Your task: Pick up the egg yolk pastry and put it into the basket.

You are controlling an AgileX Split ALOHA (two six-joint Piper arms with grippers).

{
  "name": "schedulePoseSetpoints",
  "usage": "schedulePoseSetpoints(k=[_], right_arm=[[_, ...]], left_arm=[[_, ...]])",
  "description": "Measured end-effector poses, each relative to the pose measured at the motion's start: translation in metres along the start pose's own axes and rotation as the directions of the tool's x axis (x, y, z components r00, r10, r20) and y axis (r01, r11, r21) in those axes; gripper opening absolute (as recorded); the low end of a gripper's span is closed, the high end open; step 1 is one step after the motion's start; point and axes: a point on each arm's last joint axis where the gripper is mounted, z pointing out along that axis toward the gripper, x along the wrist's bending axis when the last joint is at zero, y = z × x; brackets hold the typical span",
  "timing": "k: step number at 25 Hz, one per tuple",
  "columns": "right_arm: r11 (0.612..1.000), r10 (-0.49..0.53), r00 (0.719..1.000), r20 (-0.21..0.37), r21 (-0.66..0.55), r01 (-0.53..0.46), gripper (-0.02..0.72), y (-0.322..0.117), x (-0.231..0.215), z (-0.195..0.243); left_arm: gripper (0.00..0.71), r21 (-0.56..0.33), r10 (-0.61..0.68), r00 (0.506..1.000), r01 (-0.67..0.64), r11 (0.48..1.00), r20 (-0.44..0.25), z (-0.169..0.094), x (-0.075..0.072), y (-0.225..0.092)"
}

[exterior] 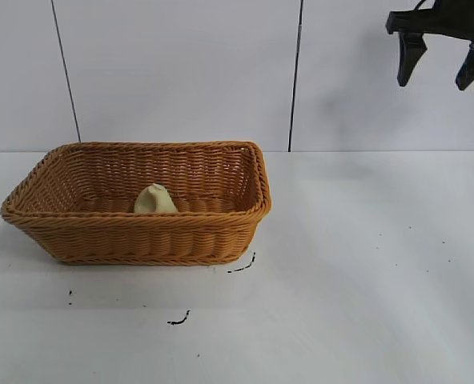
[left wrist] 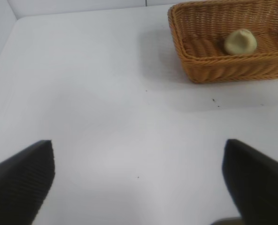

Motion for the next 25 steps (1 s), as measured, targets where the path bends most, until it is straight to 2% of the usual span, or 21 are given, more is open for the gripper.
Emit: schedulePoseSetpoints(k=[5,9,17,25], right_arm=[[1.0,0.009,1.0,-0.022,0.014,-0.009,0.572,-0.022,0.002,-0.033],[1.0,0.011,1.0,-0.025,0.027,-0.01,0.572,-0.057,0.003,-0.071],[1.0,-0.015,1.0,-0.026,-0.009,0.015,0.572,-0.156,0.003,-0.15],[0.995,-0.059,0.998,-0.023,-0.079,0.057,0.57,-0.268,0.002,-0.186]], left_arm=[[0.697,0.0,0.0,1.0,0.0,1.0,0.0,0.0,0.0,0.0],[0.697,0.0,0.0,1.0,0.0,1.0,0.0,0.0,0.0,0.0],[0.697,0.0,0.0,1.0,0.0,1.0,0.0,0.0,0.0,0.0],[0.697,0.0,0.0,1.0,0.0,1.0,0.0,0.0,0.0,0.0]])
